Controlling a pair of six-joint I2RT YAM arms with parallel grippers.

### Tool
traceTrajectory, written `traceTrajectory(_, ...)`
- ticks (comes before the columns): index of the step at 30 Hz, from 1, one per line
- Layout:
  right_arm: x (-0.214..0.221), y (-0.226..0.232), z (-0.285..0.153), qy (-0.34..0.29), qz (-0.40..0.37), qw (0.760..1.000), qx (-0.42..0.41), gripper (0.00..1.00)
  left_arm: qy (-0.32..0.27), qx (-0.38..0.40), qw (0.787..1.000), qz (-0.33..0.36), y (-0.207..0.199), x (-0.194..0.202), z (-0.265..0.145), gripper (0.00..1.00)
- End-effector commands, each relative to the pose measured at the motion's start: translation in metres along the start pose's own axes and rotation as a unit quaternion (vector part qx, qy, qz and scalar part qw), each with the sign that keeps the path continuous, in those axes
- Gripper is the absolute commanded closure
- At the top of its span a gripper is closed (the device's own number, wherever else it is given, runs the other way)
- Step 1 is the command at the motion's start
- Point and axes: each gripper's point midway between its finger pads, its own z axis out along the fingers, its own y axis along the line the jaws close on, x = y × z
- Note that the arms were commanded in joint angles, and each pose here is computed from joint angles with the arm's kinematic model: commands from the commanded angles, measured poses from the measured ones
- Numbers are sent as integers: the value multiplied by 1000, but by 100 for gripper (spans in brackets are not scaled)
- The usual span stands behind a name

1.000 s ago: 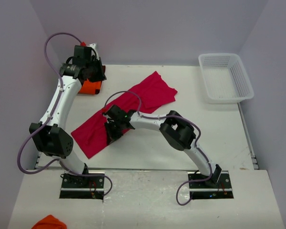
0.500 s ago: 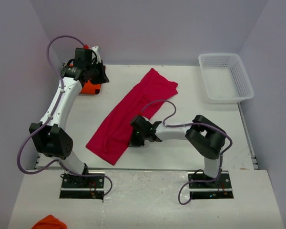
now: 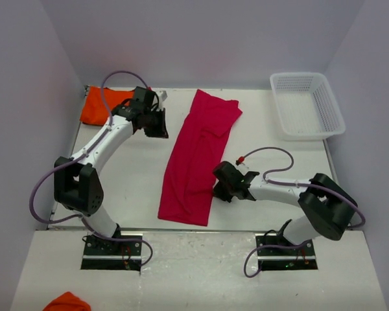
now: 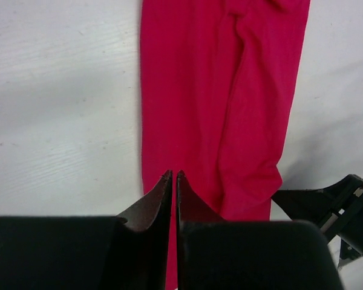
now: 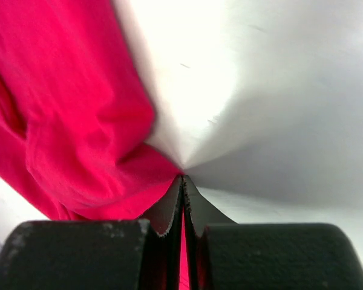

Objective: Fold and stack the t-shirts
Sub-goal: Rotate the tshirt 90 degrees

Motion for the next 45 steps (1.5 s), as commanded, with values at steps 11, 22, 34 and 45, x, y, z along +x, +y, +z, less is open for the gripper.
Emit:
traceTrajectory(11, -19, -99, -54, -106, 24, 982, 156, 100, 56, 122, 991, 31, -78, -7, 107, 96)
traceTrajectory(22, -80, -41, -120, -218, -89, 964, 125, 100, 45, 117, 992, 29, -74, -12, 139, 96)
traceTrajectory(34, -46, 29, -148, -111, -253, 959, -54, 93, 29, 41, 991, 124, -54, -64, 138, 100)
traceTrajectory(45, -13, 2, -112, -52, -273, 958, -67, 100, 56, 54, 989, 129, -43, -39, 187, 100)
